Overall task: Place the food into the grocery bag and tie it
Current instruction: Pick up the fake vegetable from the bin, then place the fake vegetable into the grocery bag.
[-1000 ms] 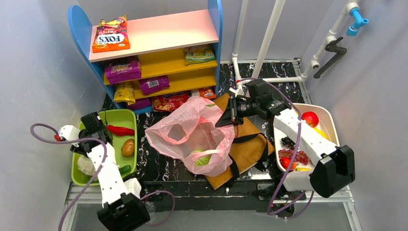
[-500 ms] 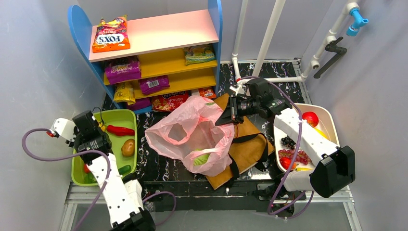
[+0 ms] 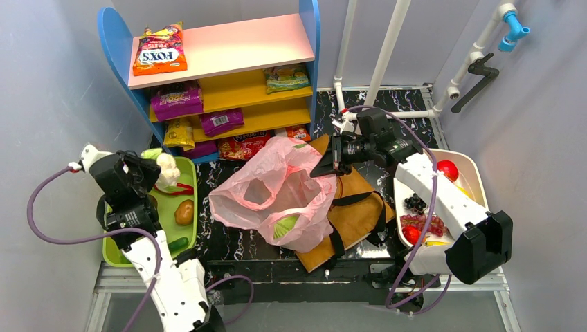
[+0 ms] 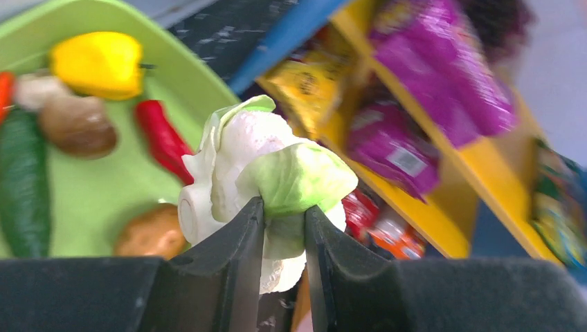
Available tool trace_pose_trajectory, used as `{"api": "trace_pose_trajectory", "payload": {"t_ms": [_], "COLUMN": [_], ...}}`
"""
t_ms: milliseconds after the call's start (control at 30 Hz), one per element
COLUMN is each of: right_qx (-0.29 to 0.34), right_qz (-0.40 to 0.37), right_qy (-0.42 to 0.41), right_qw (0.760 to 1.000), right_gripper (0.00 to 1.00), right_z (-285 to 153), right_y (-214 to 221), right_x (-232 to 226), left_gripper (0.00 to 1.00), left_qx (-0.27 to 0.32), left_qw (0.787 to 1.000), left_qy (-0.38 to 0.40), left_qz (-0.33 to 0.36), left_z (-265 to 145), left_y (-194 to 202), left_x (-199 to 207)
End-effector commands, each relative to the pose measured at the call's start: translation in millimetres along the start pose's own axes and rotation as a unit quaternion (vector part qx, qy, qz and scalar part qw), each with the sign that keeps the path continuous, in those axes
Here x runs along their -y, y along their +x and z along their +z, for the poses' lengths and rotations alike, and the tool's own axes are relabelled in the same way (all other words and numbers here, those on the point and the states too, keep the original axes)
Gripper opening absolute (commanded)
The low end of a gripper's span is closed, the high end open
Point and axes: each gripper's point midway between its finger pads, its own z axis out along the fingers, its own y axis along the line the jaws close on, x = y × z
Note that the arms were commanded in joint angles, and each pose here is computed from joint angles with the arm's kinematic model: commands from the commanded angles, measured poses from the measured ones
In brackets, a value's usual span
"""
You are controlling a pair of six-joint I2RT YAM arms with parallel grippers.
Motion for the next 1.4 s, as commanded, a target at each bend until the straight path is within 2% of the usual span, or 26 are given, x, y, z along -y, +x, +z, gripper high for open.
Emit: {"api": "trace_pose_trajectory", "payload": {"t_ms": [0,133,200,233,300,367,433,467,533,633,733,767,933,1067,1100,1233,1367], "right_qx": [0.018,0.034,0.039,0.040,0.047,0.051,0.057,0.057,0.057,0.057,0.058,0.059,0.056,0.052,0.051,0.040,0.033], "right_qz": [-0.022,-0.015,-0.004,-0.001,0.001,0.002,0.002,0.002,0.003,0.002,-0.004,-0.015,-0.029,-0.039,-0.041,-0.043,-0.049], "right_qy": [0.000,0.013,0.017,0.018,0.023,0.027,0.032,0.032,0.034,0.035,0.035,0.036,0.039,0.042,0.041,0.035,0.034], "right_qw": [1.000,0.999,0.999,0.999,0.999,0.998,0.998,0.998,0.998,0.998,0.998,0.998,0.997,0.997,0.997,0.998,0.998], "right_gripper": [0.01,0.01,0.01,0.01,0.01,0.01,0.01,0.01,0.01,0.01,0.01,0.01,0.01,0.01,0.01,0.01,0.01], "right_z": [-8,-6,-3,-2,-2,-2,-3,-3,-3,-2,-1,0,0,-1,-1,2,2], "right_y": [-11,-17,-22,-25,-30,-32,-33,-33,-33,-33,-35,-37,-39,-38,-38,-35,-32], "right_x": [-14,-10,-8,-9,-10,-10,-9,-8,-7,-5,-5,-5,-4,-3,-4,-3,-2], "left_gripper": [0.00,0.00,0.00,0.00,0.00,0.00,0.00,0.00,0.00,0.00,0.00,0.00,0.00,0.00,0.00,0.00,0.00], "left_qx": [-0.027,-0.052,-0.044,-0.059,-0.088,-0.094,-0.123,-0.133,-0.156,-0.165,-0.191,-0.246,-0.303,-0.335,-0.338,-0.339,-0.354], "left_qw": [0.982,0.938,0.890,0.862,0.826,0.799,0.764,0.758,0.731,0.700,0.680,0.650,0.606,0.583,0.580,0.596,0.600], "left_qy": [0.185,0.338,0.441,0.487,0.538,0.574,0.618,0.625,0.651,0.683,0.695,0.705,0.717,0.716,0.715,0.695,0.682], "left_qz": [0.013,0.057,0.111,0.126,0.144,0.151,0.139,0.135,0.129,0.129,0.132,0.141,0.164,0.190,0.197,0.217,0.223], "left_z": [-36,-82,-123,-142,-166,-185,-203,-205,-217,-232,-236,-238,-246,-249,-250,-241,-233], "left_y": [-9,-11,-9,-5,3,7,14,17,24,32,45,76,122,160,166,182,196], "left_x": [77,139,174,188,203,209,219,220,224,224,224,222,213,203,200,194,191]}}
